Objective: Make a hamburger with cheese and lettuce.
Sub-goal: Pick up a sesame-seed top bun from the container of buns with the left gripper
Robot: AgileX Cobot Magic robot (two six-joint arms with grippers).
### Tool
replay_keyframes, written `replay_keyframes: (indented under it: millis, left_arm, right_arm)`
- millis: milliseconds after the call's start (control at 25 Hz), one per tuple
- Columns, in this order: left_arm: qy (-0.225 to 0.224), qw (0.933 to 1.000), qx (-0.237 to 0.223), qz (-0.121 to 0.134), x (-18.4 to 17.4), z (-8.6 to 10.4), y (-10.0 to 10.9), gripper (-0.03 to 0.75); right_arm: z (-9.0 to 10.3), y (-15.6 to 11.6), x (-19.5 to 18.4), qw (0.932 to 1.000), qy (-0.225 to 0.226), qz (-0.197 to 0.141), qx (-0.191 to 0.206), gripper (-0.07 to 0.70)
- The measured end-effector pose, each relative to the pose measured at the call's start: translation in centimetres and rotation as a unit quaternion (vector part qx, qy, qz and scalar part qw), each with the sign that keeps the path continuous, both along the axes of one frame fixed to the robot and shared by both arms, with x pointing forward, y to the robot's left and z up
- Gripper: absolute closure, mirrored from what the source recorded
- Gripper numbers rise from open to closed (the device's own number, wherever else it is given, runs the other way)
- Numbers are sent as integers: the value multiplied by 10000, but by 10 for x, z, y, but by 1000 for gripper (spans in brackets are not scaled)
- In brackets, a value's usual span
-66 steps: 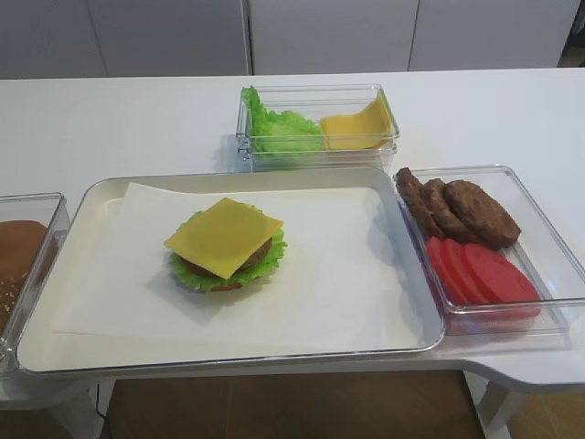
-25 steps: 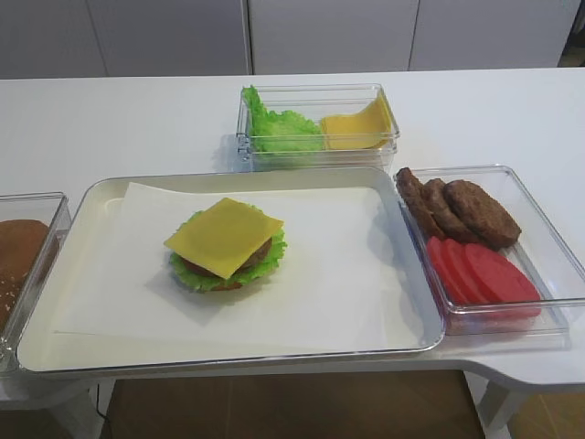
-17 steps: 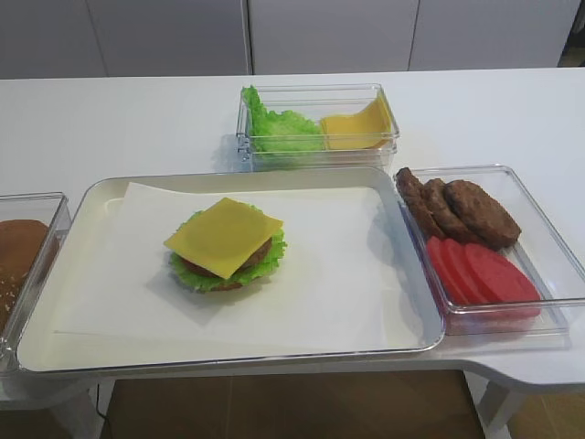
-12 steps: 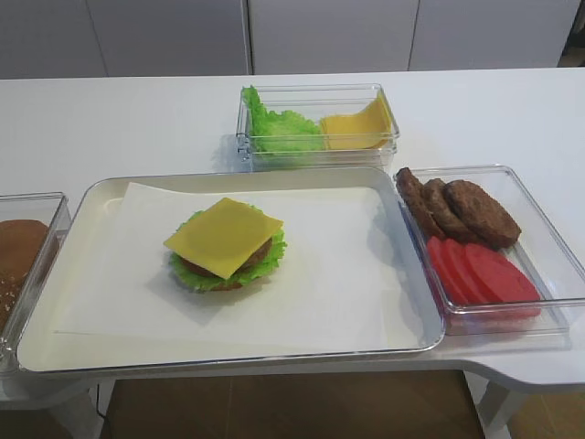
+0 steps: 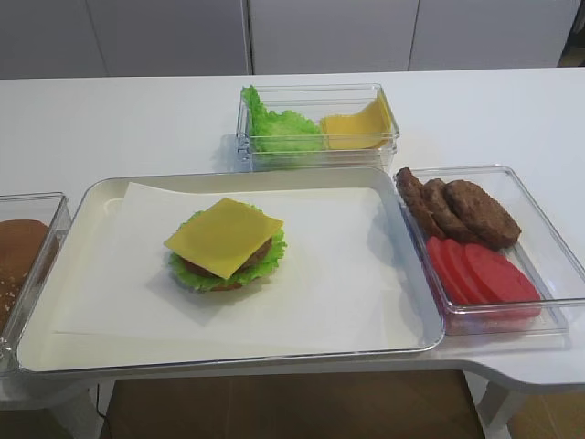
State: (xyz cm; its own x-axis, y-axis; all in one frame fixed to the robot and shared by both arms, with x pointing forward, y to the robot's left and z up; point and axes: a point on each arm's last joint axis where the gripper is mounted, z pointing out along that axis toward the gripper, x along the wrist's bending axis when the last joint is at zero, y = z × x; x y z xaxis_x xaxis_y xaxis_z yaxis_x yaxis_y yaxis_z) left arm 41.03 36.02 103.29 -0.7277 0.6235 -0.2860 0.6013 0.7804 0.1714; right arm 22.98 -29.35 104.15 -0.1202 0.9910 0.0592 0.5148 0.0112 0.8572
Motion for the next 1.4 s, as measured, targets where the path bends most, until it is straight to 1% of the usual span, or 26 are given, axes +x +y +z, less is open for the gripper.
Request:
replay_keyframes:
  millis: [200,400,640,920,1000,1160,1400]
  left_arm:
    - [46,10000,-43,31,-2,-8,-1,285]
    - [-46,9999,-123,72,-1,-8,-2,286]
    - [-117,9998,-135,100,0,-8,-2,330]
    - [-150,9998,-118,108,1,-8,-2,347]
    - [-150,9998,-118,108,1,-8,-2,366]
    - [-150,9998,-118,108,1,-8,-2,435]
    - [-159,9997,-113,111,1,-7,-2,463]
  right_arm:
    - [0,0,0,10000,0,0,0,181]
    - [0,0,0,10000,0,0,0,181]
    - [0,0,0,10000,0,0,0,181]
    - [0,0,0,10000,0,0,0,181]
    - [0,0,0,10000,0,0,0,181]
    - [0,0,0,10000,0,0,0,181]
    - [0,0,0,10000,0,0,0,181]
